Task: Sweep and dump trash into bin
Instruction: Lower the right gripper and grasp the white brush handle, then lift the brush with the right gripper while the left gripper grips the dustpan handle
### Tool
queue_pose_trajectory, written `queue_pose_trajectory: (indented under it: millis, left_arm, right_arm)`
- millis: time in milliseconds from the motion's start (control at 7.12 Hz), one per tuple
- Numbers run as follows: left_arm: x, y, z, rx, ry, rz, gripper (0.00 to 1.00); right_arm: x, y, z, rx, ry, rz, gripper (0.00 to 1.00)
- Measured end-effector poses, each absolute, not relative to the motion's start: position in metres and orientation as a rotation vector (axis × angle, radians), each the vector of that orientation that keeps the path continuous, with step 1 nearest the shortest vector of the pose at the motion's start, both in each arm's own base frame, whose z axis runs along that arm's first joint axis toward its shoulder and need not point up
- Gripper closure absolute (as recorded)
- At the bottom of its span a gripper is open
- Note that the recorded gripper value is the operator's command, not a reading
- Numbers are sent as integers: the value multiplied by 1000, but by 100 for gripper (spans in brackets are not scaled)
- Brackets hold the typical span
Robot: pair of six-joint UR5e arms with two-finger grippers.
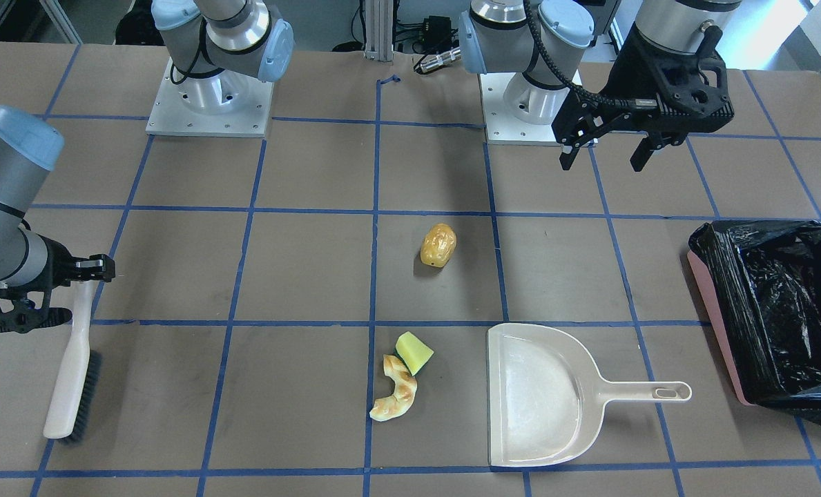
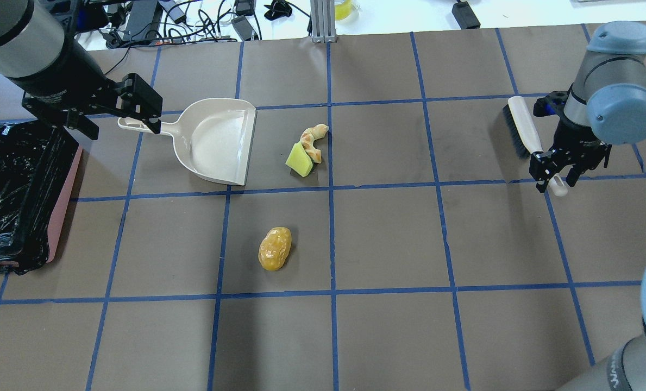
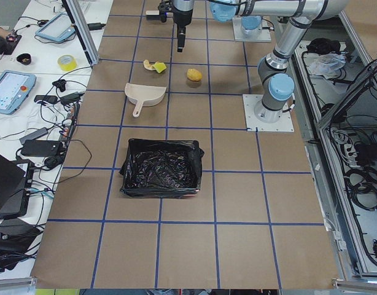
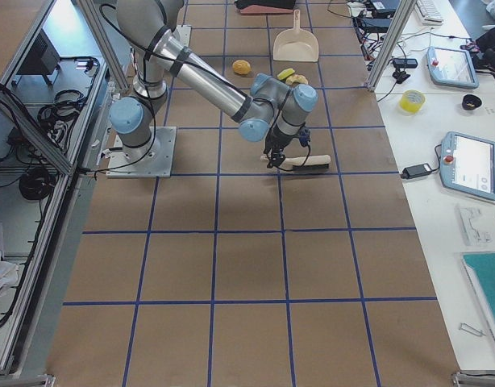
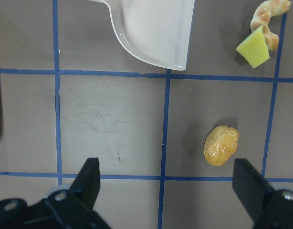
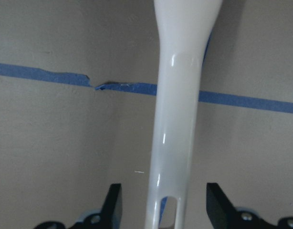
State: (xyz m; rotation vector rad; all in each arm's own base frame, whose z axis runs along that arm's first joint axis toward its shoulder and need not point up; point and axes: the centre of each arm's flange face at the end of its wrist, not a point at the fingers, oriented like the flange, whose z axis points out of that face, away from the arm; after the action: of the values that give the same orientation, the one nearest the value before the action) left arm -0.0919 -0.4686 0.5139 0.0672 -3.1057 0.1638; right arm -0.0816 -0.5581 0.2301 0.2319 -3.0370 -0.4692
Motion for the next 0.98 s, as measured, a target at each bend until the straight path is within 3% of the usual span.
queue_pose_trajectory:
  millis: [561, 982]
  left_arm:
    - [-92, -468, 514, 60, -3107, 163, 0]
    - [-91, -467, 513, 47, -3117, 156, 0]
  right_arm:
    - [-82, -558, 230, 224, -3037, -470, 96]
    - [-82, -562, 239, 192, -3032, -444, 100]
